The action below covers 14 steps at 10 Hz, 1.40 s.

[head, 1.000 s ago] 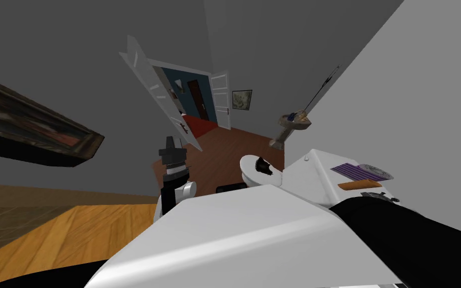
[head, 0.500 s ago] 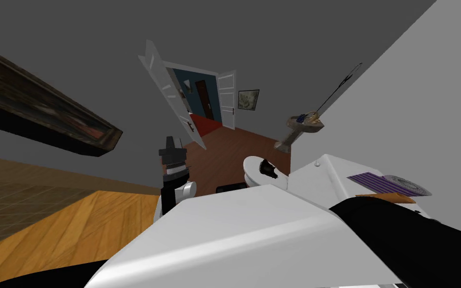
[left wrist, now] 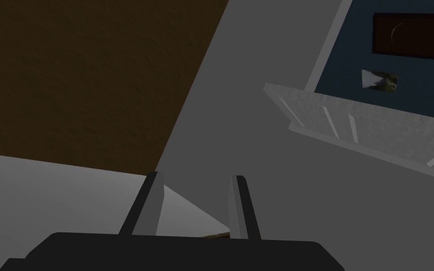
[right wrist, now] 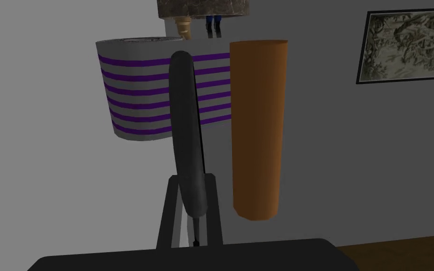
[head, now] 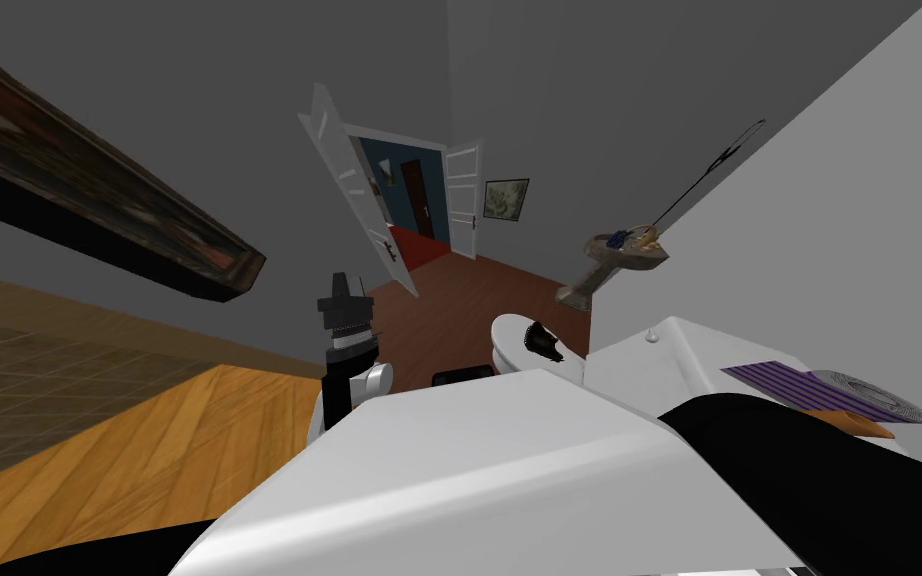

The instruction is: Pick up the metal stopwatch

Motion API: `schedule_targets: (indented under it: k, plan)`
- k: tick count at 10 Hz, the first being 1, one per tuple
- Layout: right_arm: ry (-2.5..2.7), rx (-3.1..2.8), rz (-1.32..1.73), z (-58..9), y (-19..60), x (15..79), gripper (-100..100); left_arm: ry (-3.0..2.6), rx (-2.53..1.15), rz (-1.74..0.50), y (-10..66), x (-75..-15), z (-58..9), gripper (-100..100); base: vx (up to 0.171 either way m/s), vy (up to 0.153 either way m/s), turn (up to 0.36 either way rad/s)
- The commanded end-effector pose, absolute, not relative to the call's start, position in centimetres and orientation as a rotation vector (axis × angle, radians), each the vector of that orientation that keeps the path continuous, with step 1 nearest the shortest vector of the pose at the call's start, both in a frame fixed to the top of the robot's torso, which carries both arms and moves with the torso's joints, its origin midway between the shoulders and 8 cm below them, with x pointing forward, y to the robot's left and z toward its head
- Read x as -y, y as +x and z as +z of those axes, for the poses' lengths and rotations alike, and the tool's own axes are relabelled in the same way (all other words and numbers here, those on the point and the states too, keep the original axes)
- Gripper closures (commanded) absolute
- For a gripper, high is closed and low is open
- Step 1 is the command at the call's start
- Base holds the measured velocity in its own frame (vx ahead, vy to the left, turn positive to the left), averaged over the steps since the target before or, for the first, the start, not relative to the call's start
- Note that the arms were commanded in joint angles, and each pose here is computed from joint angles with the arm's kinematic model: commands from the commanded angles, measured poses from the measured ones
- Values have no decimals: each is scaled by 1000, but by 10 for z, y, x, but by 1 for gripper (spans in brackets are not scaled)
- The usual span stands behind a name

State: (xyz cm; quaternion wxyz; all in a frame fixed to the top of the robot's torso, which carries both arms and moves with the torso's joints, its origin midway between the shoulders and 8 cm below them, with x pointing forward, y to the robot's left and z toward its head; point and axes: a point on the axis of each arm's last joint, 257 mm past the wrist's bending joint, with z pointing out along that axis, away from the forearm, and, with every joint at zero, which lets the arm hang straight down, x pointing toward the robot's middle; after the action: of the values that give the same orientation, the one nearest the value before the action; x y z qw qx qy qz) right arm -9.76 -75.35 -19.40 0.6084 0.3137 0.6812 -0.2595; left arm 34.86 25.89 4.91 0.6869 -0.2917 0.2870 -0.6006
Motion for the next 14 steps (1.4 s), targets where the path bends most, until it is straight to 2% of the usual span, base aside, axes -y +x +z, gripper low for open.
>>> schedule_targets:
  k: [1, 3, 4, 5, 6, 8, 14]
  plan:
    - [725, -1574, -599, -194, -98, 754, 100, -653, -643, -1345, 349, -259, 49, 0, 4, 6, 1]
    - [729, -1572, -598, -195, -98, 753, 100, -653, -643, -1345, 349, -259, 49, 0, 0, 0, 0]
    - [727, -1572, -597, -194, -98, 753, 0, -653, -643, -1345, 349, -259, 49, 0, 0, 0, 0]
    - [696, -1610, -582, -203, -71, 754, 100, -653, -643, -1345, 349, -259, 49, 0, -16, -74, -363]
    - [675, -1625, -563, -206, -55, 751, 100, -653, -643, -1344, 349, -259, 49, 0, -24, -83, -378]
    - [659, -1622, -558, -202, -49, 750, 100, -653, -643, -1345, 349, -259, 49, 0, -6, -30, -59]
    - [510, -1699, -457, -217, 58, 723, 100, -653, -643, -1344, 349, -259, 49, 0, -4, -62, -271]
